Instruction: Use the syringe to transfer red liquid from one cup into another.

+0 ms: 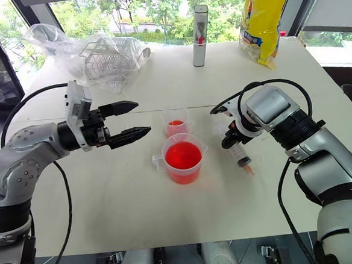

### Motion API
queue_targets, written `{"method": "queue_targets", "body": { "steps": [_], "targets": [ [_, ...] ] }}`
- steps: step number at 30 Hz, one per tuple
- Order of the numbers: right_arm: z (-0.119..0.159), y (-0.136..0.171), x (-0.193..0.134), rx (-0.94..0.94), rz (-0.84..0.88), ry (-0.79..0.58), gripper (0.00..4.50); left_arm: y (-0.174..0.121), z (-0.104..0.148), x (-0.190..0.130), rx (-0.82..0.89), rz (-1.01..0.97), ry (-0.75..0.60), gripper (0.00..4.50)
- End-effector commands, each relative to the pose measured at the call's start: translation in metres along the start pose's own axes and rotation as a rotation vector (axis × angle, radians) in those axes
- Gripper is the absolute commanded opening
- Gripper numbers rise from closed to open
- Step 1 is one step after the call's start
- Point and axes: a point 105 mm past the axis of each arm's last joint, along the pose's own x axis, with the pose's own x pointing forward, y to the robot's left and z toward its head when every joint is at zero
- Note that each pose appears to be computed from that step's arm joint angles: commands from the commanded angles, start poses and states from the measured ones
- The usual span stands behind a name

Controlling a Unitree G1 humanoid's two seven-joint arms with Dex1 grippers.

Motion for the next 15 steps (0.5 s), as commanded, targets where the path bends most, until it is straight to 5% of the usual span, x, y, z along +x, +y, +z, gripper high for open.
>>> {"method": "queue_targets", "body": {
  "steps": [1, 7, 15],
  "targets": [
    [-0.003, 0.003, 0.002, -0.007, 0.002, 0.005, 1.4, -0.001, 0.011, 0.0, 0.055, -0.006, -0.023, 4.5],
    [-0.001, 0.001, -0.012, -0.003, -0.012, -0.054, 1.4, 0.002, 0.013, 0.005, 0.069, -0.029, -0.029, 4.5],
    [0.051, 0.003, -0.11, -0.181, -0.044, -0.639, 1.4, 0.015, 0.029, 0.012, 0.104, -0.065, -0.069, 4.5]
  ]
}}
